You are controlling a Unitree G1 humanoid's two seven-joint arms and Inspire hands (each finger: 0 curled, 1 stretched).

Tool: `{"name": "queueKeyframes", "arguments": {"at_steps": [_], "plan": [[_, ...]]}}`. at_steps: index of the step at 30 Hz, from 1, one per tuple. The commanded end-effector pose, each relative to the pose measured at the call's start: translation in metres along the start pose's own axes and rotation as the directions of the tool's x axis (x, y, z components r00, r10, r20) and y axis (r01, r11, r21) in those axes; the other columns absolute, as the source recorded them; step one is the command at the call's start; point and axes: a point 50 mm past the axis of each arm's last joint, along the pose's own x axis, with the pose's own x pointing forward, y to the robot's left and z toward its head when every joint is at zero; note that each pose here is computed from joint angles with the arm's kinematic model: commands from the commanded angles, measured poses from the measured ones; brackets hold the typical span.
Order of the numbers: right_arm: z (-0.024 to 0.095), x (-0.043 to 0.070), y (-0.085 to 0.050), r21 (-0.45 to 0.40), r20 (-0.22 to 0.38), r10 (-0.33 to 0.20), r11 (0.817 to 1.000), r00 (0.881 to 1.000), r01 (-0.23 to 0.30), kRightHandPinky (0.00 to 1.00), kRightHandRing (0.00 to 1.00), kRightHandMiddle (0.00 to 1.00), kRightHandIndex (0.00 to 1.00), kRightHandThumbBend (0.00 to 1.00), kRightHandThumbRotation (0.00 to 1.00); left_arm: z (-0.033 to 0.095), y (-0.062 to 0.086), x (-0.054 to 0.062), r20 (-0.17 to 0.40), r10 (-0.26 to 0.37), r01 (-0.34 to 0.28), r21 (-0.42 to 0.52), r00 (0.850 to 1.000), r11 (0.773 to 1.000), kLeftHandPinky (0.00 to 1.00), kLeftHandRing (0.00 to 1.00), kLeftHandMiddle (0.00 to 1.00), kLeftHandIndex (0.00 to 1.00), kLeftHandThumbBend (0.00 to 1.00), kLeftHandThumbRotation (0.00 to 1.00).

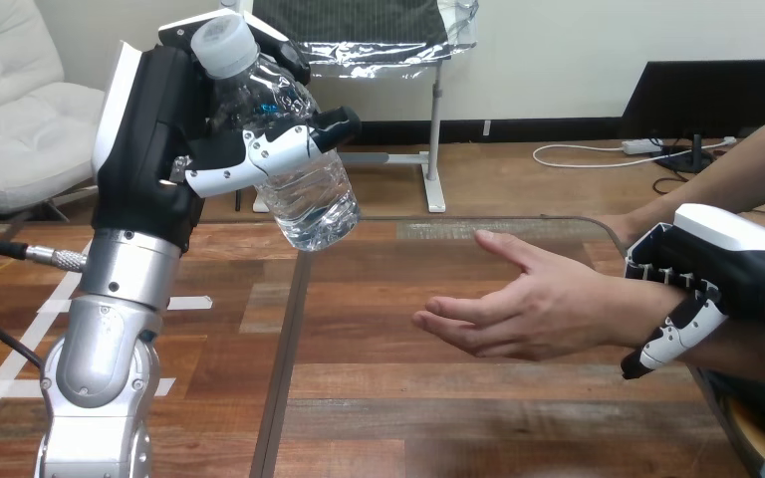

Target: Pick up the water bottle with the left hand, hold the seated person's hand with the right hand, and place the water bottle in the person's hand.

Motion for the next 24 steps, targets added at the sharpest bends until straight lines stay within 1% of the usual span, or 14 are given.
{"name": "queueKeyframes", "arguments": {"at_steps": [1,8,11,16,24], "plan": [[0.004,-0.001,-0.032,-0.015,0.009,-0.108,0.994,0.994,0.108,0.22,0.28,0.35,0.37,0.95,0.05,0.013,-0.002,0.018,0.080,-0.008,0.009,-0.012,0.997,1.000,0.22,0.27,0.32,0.35,0.59,0.00],[0.008,0.002,-0.031,-0.012,0.008,-0.093,0.996,0.996,0.094,0.21,0.26,0.33,0.37,0.95,0.05,0.009,-0.008,0.020,0.076,-0.014,0.015,-0.011,0.997,1.000,0.22,0.27,0.32,0.35,0.58,0.00],[0.011,0.004,-0.031,-0.014,0.005,-0.089,0.996,0.996,0.089,0.21,0.27,0.34,0.37,0.95,0.06,0.006,-0.011,0.021,0.064,-0.019,0.021,-0.029,0.998,0.999,0.22,0.27,0.32,0.35,0.58,0.00],[0.015,0.008,-0.030,-0.014,0.015,-0.083,0.996,0.996,0.083,0.21,0.27,0.35,0.37,0.94,0.07,-0.001,-0.018,0.023,0.049,-0.043,0.047,-0.064,0.998,0.997,0.22,0.28,0.33,0.36,0.57,0.00],[0.023,0.014,-0.030,-0.010,0.023,-0.079,0.997,0.997,0.079,0.21,0.27,0.35,0.37,0.94,0.08,-0.014,-0.029,0.024,0.019,-0.055,0.056,-0.096,0.998,0.994,0.23,0.29,0.34,0.37,0.57,0.00]]}}
